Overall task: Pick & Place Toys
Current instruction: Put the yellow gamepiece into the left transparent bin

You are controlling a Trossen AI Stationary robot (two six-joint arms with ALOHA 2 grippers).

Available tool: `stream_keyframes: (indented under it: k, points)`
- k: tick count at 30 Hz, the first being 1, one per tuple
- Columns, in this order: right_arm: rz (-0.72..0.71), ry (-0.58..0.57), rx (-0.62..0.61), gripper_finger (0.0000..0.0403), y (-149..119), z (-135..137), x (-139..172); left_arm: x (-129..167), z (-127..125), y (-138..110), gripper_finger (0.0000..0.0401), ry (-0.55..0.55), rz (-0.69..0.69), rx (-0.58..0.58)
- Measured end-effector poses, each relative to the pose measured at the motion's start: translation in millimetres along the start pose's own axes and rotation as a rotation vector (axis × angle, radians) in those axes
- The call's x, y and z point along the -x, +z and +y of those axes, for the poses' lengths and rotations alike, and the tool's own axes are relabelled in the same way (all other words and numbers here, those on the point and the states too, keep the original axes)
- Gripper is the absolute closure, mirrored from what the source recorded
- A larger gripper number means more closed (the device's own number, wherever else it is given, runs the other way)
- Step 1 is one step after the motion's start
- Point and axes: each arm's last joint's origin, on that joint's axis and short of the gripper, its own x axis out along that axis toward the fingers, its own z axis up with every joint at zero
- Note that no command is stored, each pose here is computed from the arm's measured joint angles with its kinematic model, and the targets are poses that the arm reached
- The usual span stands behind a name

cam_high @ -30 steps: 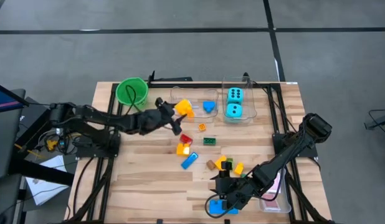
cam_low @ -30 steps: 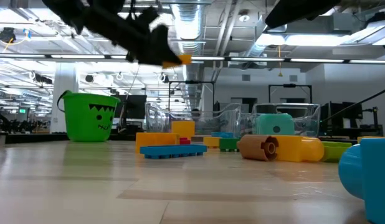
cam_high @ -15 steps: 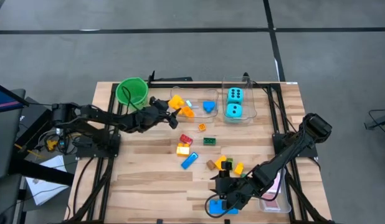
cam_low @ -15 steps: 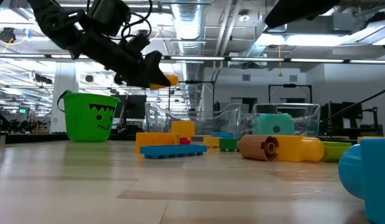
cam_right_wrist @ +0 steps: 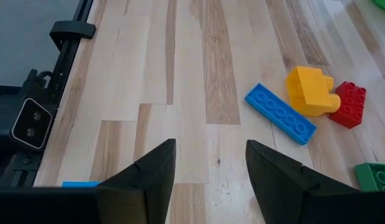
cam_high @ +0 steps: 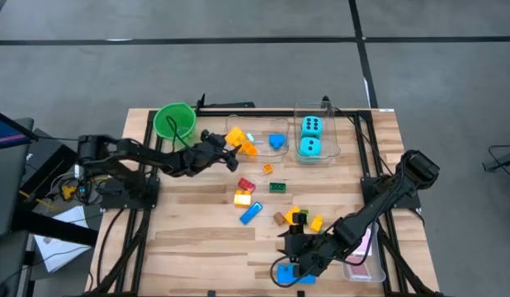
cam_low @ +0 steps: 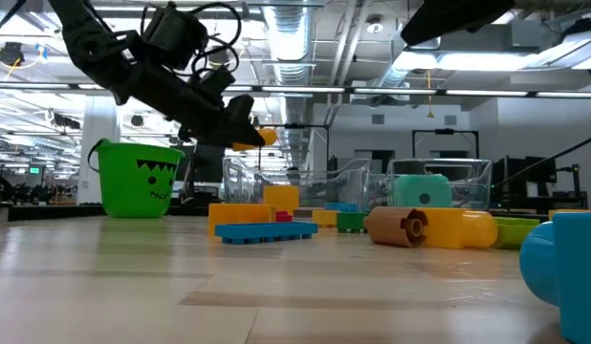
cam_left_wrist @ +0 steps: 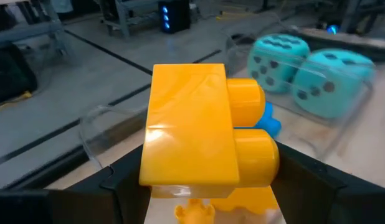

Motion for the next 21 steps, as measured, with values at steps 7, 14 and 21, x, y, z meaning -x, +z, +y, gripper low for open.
stream_keyframes:
  k: [7, 14, 21]
  points:
    - [0.003, -0.001, 0.004, 0.0217, -0.3, -0.1, 0.0, -7.7, 6.0, -2.3, 0.0137, 0.013, -0.001, 0.014]
    - [0.003, -0.001, 0.004, 0.0217, -0.3, -0.1, 0.0, -8.1, 6.6, -2.3, 0.0127, 0.016, 0.000, 0.014]
    - [0.003, -0.001, 0.003, 0.0217, -0.3, -0.1, 0.0, -8.0, 6.4, -2.4, 0.0120, 0.008, 0.001, 0.018]
